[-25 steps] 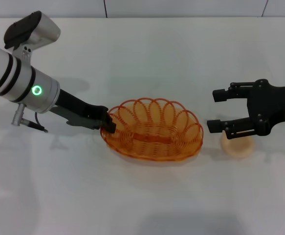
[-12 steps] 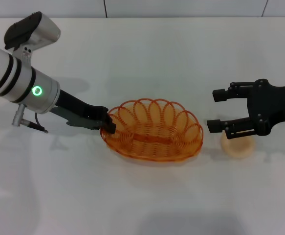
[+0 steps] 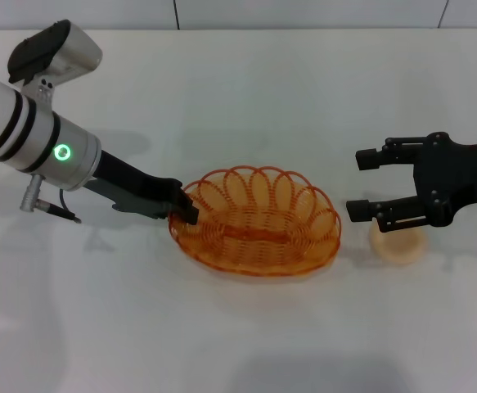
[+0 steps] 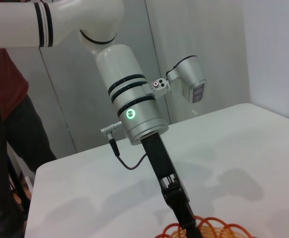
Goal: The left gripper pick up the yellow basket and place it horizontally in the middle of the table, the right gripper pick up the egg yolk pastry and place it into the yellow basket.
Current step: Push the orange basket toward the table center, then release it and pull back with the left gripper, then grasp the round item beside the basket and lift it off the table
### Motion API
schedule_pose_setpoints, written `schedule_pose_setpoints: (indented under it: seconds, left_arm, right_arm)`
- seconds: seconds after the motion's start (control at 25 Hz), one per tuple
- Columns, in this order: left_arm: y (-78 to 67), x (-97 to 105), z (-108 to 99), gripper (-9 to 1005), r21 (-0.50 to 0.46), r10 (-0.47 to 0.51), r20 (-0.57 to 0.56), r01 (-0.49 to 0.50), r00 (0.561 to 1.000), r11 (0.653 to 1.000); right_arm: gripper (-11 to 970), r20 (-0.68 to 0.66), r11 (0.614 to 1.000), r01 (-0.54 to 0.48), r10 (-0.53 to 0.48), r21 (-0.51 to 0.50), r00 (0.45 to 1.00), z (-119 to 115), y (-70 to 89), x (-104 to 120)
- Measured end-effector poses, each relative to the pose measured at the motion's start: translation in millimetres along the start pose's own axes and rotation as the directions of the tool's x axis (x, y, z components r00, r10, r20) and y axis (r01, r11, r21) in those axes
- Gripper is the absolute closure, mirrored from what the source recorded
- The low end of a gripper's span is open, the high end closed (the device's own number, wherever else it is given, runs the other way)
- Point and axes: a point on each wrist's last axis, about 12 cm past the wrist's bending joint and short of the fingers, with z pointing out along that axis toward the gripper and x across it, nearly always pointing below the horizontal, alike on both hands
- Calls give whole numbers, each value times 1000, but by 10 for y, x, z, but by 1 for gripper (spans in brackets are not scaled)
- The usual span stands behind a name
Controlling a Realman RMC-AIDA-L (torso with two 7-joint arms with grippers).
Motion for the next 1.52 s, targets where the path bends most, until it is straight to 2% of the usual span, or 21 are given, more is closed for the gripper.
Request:
schedule_pose_setpoints:
  seconds: [0.28,0.48,0.52,0.72,0.92,1.16,1.28,1.52]
  left_arm:
    - [2,-4,-11,710,2,6,8,-6,1000,1000]
    - [79,-34,-148,622,-26,9,65,-7,998,1000]
    - [79,-34,-148,583,-26,9,65,-7,998,1000]
    - [165,-99,-479,385,-85,77,208,-60,975,995]
    - [165,-133,-685,192,-62,151,330,-138,932,988]
    - [111,-164,-828,127,-17,203,425,-217,882,976]
    - [86,-150,-894,130,-22,245,418,-259,875,965]
    - [-81,-70,-1008,133,13,405,342,-435,848,900]
  right_arm:
    - [145,0,1000,1,-1,0,1000,0,0,0]
    - [146,2,1000,-2,1,2,1000,-7,4,11]
    - [146,2,1000,-2,2,2,1000,-8,5,13]
    - [148,7,1000,-7,6,9,1000,-25,2,23]
    - [150,8,1000,-18,18,15,1000,-26,-4,37]
    - [153,9,999,-30,29,17,1000,-25,-10,26]
    - [154,5,999,-45,45,28,999,-32,-33,19]
    - [156,-35,993,-102,104,68,994,-48,-88,35]
